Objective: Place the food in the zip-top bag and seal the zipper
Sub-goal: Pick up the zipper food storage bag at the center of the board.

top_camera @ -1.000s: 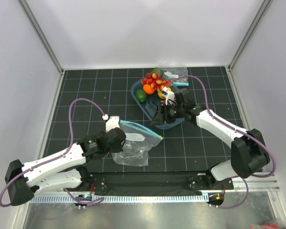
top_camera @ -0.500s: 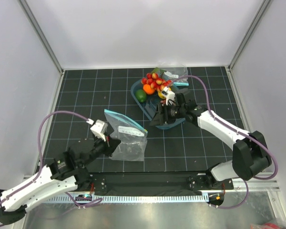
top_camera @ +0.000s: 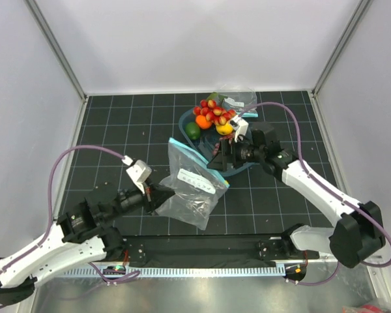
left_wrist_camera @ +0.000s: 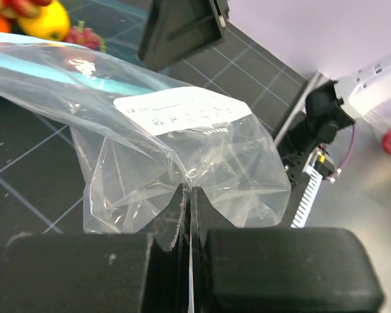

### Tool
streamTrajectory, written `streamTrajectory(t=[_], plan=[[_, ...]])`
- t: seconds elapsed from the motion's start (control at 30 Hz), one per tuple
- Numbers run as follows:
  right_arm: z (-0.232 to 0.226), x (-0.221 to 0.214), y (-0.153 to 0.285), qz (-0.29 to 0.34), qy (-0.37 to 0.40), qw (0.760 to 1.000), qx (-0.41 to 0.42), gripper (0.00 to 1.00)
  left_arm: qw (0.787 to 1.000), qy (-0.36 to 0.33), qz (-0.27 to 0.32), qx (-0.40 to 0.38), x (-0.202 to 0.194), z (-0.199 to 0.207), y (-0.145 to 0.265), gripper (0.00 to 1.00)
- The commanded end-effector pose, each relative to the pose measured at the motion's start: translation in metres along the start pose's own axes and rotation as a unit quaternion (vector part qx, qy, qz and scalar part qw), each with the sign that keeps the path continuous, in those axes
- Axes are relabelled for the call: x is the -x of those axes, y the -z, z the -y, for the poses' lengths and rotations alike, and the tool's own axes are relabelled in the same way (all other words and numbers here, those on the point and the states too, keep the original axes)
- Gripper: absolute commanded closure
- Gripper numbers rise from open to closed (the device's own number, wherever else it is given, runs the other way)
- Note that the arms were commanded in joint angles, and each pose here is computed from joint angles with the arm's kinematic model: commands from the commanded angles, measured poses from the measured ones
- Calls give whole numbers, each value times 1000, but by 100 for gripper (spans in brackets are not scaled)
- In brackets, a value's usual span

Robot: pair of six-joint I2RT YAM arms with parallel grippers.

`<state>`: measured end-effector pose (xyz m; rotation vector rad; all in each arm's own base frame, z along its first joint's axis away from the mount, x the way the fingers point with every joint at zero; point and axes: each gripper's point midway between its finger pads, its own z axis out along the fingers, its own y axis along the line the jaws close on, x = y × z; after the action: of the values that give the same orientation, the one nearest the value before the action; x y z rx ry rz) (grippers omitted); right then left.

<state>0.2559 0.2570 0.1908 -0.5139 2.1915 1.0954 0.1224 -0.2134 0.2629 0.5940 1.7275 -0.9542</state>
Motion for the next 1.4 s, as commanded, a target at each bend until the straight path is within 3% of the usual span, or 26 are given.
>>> streamTrajectory(t=[0.0, 0.27, 0.43, 0.73, 1.13, 1.37], plan=[[4, 37, 26, 85, 26, 995, -45, 7, 997, -28, 14, -64, 23, 27, -9, 100], [63, 66, 101, 214, -20, 947, -238, 2, 996, -66, 7, -52, 23, 21, -71, 100], [83, 51, 105, 206, -45, 944, -254, 0, 994, -109, -23, -18, 8, -2, -110, 100], [92, 28, 82, 160, -62, 962, -214, 2, 999, -19, -26, 38, -17, -100, -133, 100], [55, 0, 53, 122, -86, 987, -60, 37, 996, -15, -56, 63, -37, -119, -138, 100], [59, -23, 45, 97, -118, 987, -50, 38, 995, -5, -64, 72, -44, -124, -140, 100]])
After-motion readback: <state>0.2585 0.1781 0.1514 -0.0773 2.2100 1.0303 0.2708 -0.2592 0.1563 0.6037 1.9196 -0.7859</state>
